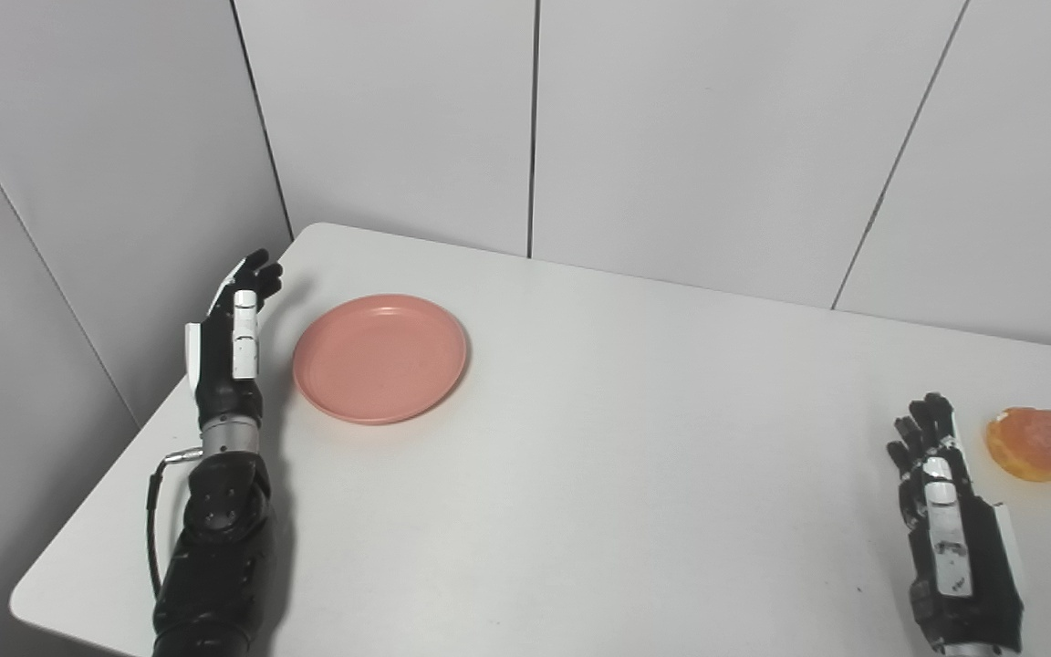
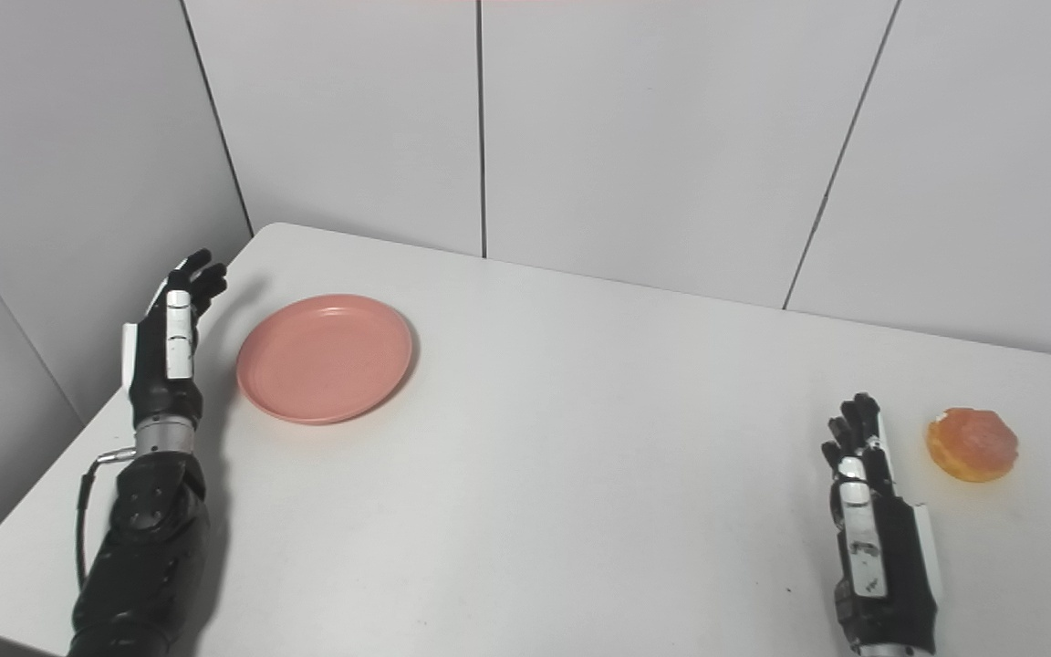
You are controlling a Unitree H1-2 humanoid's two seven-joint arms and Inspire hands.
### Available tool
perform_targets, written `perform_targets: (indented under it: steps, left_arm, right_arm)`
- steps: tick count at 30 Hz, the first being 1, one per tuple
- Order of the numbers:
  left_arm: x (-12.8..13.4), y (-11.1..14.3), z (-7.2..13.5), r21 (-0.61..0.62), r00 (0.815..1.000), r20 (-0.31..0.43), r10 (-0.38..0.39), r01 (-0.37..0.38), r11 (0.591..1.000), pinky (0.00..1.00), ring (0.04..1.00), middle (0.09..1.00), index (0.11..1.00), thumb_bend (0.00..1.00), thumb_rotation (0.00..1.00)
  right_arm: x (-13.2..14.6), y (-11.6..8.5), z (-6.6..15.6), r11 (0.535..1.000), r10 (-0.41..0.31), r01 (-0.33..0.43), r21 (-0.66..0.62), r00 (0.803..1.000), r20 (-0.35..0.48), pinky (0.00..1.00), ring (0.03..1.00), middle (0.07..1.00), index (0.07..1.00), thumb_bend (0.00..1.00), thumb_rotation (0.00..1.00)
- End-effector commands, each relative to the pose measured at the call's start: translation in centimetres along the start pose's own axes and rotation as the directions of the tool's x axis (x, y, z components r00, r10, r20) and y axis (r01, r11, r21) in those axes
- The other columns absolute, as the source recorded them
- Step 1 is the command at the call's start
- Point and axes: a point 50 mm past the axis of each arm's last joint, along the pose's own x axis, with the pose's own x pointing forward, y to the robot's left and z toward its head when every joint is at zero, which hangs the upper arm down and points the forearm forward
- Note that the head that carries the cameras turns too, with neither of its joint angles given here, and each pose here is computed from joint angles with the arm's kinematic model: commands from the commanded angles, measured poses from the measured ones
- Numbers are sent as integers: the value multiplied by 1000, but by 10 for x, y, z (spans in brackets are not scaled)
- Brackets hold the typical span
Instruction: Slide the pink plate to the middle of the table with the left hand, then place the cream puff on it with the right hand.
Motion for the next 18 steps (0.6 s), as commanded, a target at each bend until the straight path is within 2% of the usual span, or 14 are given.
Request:
perform_targets:
  steps: [1,6,8,18]
  left_arm:
    - [23,1,21,-18,995,95,-3,5,1000,892,815,808,795,736,1000]
    - [23,4,10,13,999,22,-40,40,999,973,874,864,848,785,1000]
    - [24,3,6,15,998,4,-55,55,998,987,885,870,858,775,1000]
    - [20,-10,-6,4,987,-53,-150,150,989,954,908,896,890,721,1000]
  right_arm:
    - [-36,-10,-34,999,-33,34,4,992,-124,1000,1000,1000,1000,456,884]
    - [-36,-10,-34,1000,-24,24,-4,993,-119,1000,1000,1000,1000,447,885]
    - [-36,-10,-34,1000,-23,22,-7,992,-122,1000,1000,1000,1000,439,910]
    - [-37,-9,-32,999,-36,35,-9,992,-121,1000,1000,1000,1000,445,904]
